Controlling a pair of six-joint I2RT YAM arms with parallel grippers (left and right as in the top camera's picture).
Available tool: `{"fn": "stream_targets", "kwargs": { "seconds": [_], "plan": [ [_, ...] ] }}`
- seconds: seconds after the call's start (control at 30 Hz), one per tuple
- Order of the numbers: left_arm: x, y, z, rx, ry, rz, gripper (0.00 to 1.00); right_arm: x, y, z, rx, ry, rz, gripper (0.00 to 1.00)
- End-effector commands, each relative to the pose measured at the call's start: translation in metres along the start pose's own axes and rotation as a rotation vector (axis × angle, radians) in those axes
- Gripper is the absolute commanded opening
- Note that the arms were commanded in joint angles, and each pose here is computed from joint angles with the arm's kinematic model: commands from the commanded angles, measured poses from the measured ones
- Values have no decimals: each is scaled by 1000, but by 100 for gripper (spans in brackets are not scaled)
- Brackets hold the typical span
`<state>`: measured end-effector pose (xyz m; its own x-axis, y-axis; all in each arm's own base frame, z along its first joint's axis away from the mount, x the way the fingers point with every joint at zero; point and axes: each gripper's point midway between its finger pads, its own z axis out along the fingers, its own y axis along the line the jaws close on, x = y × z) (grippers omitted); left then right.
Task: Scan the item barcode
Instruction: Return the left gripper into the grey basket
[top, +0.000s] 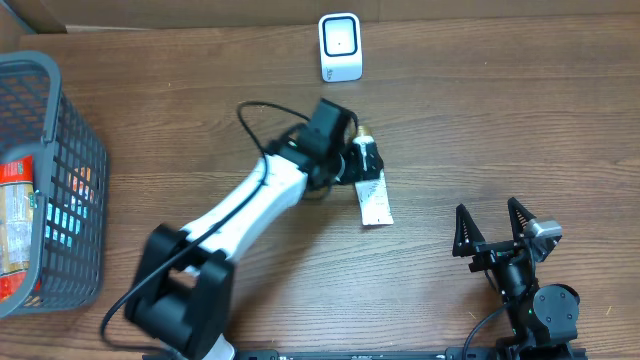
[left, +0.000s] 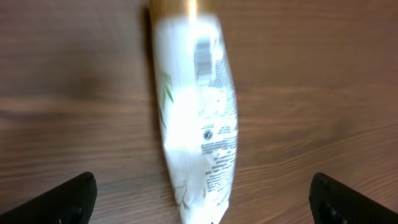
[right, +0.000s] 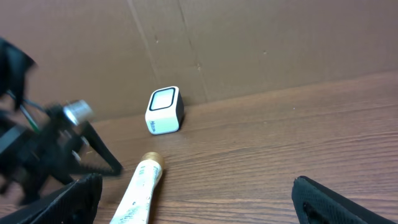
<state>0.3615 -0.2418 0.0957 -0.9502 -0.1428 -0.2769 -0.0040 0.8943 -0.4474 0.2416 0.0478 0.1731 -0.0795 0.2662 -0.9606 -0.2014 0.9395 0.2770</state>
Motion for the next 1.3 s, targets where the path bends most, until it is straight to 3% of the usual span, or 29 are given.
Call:
{"fn": "stream_targets", "kwargs": {
  "seconds": [0.0,0.17,0.37,0.6,0.7,0.83,0.93,1.27],
  "plan": [
    [-65,-17,-95,63,-230,96,100,3,-1,0,1,-1,-1,100],
    [-97,9,-200,20,-394,121,100,3,-1,0,1,-1,-1,100],
    [-107,68,-306,-135,-584,152,100,3,-1,0,1,-1,-1,100],
    [-96,193,-394,-527,-750,-112,100,3,-1,0,1,-1,-1,100],
    [-85,236,-413,-590,-776,-270,100,3,-1,0,2,-1,-1,100],
    [-64,302,-429,-661,-810,-595,100,3,-1,0,1,-1,-1,100],
    [-53,340,-427,-688,-791,-731,100,3,-1,0,1,-1,-1,100],
    [-56,386,-419,-723,-760,-783,100,3,-1,0,1,-1,-1,100]
  ]
}}
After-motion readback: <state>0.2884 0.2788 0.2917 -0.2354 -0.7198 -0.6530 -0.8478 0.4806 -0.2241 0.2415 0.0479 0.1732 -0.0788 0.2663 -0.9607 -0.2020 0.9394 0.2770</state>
